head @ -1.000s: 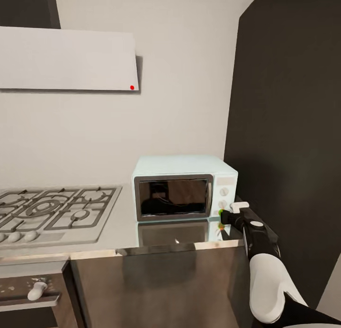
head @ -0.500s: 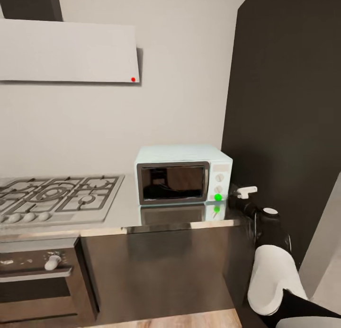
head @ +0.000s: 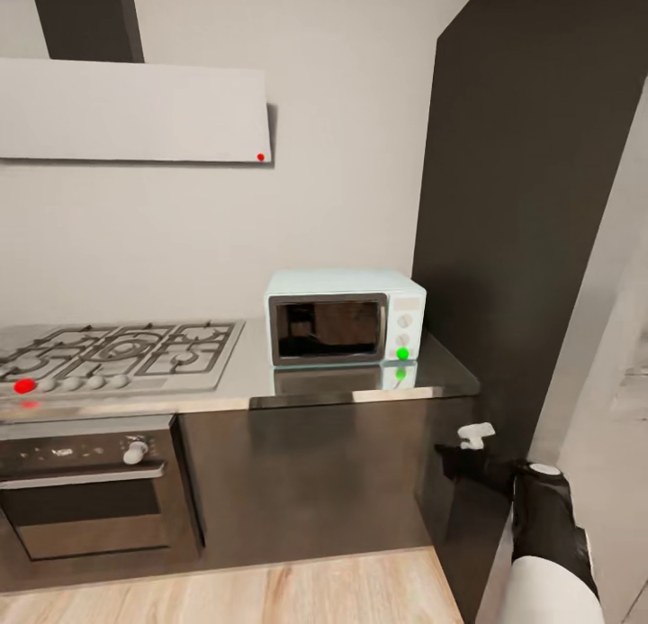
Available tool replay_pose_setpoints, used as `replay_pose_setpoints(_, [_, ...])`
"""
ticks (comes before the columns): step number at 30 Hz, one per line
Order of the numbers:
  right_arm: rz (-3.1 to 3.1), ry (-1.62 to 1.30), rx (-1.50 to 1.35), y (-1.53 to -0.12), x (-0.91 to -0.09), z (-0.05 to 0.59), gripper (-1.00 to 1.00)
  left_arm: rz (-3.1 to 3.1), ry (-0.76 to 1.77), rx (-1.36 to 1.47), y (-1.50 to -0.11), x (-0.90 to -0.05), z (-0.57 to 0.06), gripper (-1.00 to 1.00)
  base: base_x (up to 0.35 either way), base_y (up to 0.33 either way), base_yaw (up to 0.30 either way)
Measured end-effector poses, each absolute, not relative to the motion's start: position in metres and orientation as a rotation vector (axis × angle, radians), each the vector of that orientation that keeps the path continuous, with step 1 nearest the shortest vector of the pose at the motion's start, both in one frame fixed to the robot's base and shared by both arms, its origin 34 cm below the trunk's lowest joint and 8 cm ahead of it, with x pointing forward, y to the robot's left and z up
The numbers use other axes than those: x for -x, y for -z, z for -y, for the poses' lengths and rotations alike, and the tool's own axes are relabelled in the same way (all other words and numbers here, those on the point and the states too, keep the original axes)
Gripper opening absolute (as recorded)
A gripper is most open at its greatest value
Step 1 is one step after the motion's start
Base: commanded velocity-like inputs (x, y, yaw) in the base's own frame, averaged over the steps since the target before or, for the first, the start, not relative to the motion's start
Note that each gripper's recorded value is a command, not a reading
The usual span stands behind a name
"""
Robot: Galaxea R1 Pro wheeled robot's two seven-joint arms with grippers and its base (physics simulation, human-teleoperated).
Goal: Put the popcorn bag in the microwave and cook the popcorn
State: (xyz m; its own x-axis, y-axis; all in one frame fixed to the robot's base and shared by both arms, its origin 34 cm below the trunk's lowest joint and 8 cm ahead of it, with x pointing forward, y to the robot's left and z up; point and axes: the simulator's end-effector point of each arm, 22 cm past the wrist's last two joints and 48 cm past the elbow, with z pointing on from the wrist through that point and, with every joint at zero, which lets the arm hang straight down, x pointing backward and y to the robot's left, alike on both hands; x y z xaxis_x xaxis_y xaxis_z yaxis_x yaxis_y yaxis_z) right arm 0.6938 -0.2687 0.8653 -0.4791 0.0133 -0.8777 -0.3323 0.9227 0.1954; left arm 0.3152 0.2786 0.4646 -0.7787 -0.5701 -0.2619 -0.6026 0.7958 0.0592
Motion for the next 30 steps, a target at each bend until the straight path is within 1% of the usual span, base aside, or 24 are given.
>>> replay_pose_setpoints(2, [-2.141,-0.437,0.227,-0.815,-0.682,0.256,-1.0,-2.755,-0.204,0.913,-0.465,-0.315,-0.279,1.0,-0.344,0.0,0.0])
replay_pose_setpoints(4, [-2.272,-0.394,0.278,-0.74,-0.664,0.242,-1.0,-2.757,-0.203,0.913,-0.464,-0.315,-0.278,1.0,-0.344,0.0,0.0])
replay_pose_setpoints(5, [-2.347,-0.182,0.277,-0.679,-0.646,0.275,-1.0,-2.76,-0.198,0.91,-0.464,-0.315,-0.275,1.0,-0.344,0.0,0.0])
replay_pose_setpoints(6, [-2.494,-0.108,0.277,-0.606,-0.593,0.285,-1.0,-2.761,-0.196,0.91,-0.464,-0.315,-0.274,1.0,-0.344,0.0,0.0])
replay_pose_setpoints(7, [-2.611,-0.146,0.31,-0.559,-0.54,0.264,-1.0,-2.763,-0.195,0.91,-0.464,-0.314,-0.274,1.0,-0.344,0.0,0.0])
replay_pose_setpoints(9, [-2.706,-0.116,0.332,-0.529,-0.49,0.271,-1.0,-2.765,-0.194,0.909,-0.464,-0.314,-0.274,1.0,-0.344,0.0,0.0])
replay_pose_setpoints(11, [-2.828,-0.06,0.335,-0.492,-0.408,0.287,-1.0,-2.768,-0.194,0.907,-0.464,-0.314,-0.274,1.0,-0.322,0.0,0.0])
replay_pose_setpoints(13, [-2.865,0.021,0.326,-0.479,-0.374,0.298,-1.0,-2.768,-0.195,0.906,-0.464,-0.314,-0.274,1.0,-0.123,0.0,0.0])
replay_pose_setpoints(18, [-2.868,0.061,0.231,-0.475,-0.364,0.308,-1.0,-2.77,-0.197,0.897,-0.464,-0.314,-0.276,1.0,-0.022,0.0,0.073])
replay_pose_setpoints(27, [-2.853,0.062,0.212,-0.476,-0.366,0.309,-1.0,-2.828,-0.198,0.719,-0.464,-0.315,-0.27,1.0,-0.001,0.0,0.273])
replay_pose_setpoints(30, [-2.874,0.056,0.213,-0.471,-0.348,0.307,-1.0,-2.879,-0.187,0.701,-0.462,-0.307,-0.265,1.0,0.0,0.0,0.285])
